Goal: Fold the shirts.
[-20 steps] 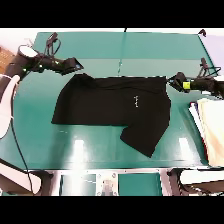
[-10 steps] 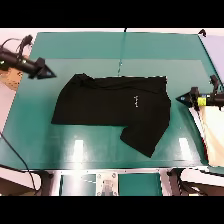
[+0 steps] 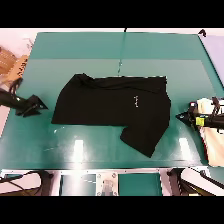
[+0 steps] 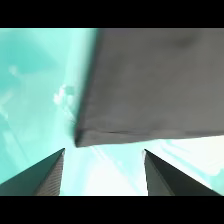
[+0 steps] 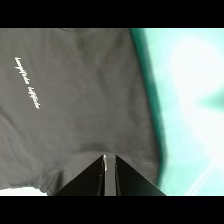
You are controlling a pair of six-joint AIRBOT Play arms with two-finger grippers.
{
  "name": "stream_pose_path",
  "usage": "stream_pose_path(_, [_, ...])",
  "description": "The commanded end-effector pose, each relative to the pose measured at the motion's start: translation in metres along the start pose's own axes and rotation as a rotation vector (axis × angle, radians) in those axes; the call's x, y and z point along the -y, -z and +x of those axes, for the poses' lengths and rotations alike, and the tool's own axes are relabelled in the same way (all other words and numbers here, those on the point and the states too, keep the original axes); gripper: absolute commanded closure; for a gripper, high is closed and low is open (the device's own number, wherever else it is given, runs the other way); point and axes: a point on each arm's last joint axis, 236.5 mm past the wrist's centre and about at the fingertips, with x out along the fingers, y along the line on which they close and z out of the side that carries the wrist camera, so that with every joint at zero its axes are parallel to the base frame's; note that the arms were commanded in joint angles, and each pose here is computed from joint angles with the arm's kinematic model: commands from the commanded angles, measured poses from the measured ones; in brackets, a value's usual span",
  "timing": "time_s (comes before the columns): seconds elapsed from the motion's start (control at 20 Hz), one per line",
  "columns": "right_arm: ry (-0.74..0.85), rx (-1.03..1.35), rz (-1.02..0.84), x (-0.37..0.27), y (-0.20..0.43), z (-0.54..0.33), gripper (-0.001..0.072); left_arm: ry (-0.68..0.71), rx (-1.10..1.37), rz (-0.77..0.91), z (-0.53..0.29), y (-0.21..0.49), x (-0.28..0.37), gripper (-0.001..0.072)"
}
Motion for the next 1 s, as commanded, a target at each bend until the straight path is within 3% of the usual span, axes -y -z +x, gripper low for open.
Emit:
stream_pose_path(0.0, [0.015, 0.010, 0.023, 0.009, 0.003, 0.004, 0.0554, -0.023, 0.040, -0.065, 0.021, 0.006, -0.021, 0.0158])
stream_pose_path(0.05, [0.016, 0.016, 0.023, 0.010, 0.002, 0.004, 0.0468, -0.029, 0.048, -0.073, 0.026, 0.007, -0.025, 0.0157])
stream_pose_path(0.2, [0.018, 0.026, 0.024, 0.010, 0.000, 0.004, 0.0464, 0.005, 0.007, -0.110, 0.043, 0.017, -0.025, 0.0158])
stream_pose_path(0.45, [0.018, 0.026, 0.024, 0.010, 0.000, 0.004, 0.0434, 0.218, -0.060, -0.120, 0.074, 0.020, 0.007, 0.0176])
stream_pose_path(0.55, [0.018, 0.025, 0.025, 0.010, 0.000, 0.004, 0.0301, 0.261, -0.074, -0.103, 0.080, 0.021, 0.015, 0.0310])
stream_pose_path(0.6, [0.019, 0.024, 0.026, 0.011, 0.001, 0.005, 0.0278, 0.263, -0.077, -0.093, 0.080, 0.022, 0.015, 0.0313])
stream_pose_path(0.7, [0.019, 0.005, 0.044, 0.015, 0.007, 0.010, 0.0278, 0.269, -0.087, -0.050, 0.076, 0.023, 0.017, 0.0580])
stream_pose_path(0.75, [0.021, -0.014, 0.062, 0.020, 0.012, 0.015, 0.0278, 0.269, -0.085, -0.041, 0.075, 0.022, 0.018, 0.0666])
stream_pose_path(0.95, [0.038, -0.082, 0.119, 0.038, 0.027, 0.038, 0.0279, 0.269, -0.077, -0.039, 0.072, 0.018, 0.019, 0.0684])
